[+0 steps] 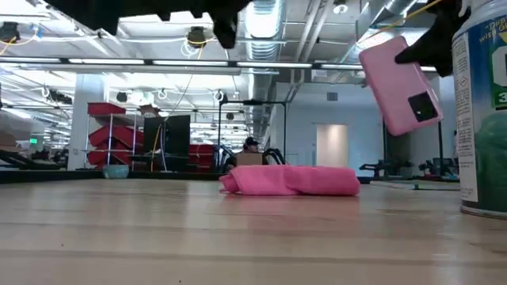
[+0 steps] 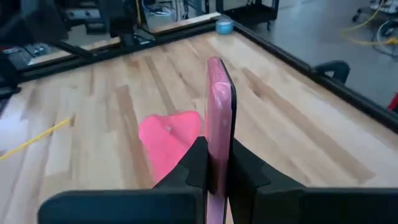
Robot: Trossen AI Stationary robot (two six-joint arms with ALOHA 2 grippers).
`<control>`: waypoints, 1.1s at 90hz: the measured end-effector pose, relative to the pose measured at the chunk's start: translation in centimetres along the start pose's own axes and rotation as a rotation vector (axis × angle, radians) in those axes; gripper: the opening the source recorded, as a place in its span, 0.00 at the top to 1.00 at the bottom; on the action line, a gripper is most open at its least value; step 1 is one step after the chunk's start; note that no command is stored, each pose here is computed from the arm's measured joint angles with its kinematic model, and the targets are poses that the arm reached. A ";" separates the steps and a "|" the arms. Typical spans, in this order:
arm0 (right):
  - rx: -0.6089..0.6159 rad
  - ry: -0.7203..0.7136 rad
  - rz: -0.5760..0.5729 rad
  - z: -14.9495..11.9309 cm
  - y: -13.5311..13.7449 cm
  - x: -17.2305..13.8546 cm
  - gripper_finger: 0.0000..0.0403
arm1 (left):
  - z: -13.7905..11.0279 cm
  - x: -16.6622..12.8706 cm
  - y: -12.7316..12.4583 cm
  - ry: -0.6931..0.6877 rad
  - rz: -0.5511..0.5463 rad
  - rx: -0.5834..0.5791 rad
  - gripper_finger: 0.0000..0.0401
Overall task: Apply microfiber cloth
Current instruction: Spray the back of the pink phone using the spray bottle
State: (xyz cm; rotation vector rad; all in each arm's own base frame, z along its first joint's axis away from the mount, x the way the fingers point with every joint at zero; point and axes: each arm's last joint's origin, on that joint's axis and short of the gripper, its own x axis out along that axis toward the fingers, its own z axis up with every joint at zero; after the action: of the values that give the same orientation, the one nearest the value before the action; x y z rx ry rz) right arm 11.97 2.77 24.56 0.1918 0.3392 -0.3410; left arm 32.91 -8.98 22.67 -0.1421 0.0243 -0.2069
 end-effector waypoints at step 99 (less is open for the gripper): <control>0.179 0.183 0.048 -4.2 2.1 -2.6 0.96 | -0.9 7.9 1.2 0.023 -0.021 -0.088 0.99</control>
State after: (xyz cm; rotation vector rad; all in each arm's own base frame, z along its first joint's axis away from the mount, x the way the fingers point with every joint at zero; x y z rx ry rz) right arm 9.20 6.45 21.90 0.4077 0.4840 -0.3070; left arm 40.88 -9.54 21.54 -0.2279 0.0549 -0.2289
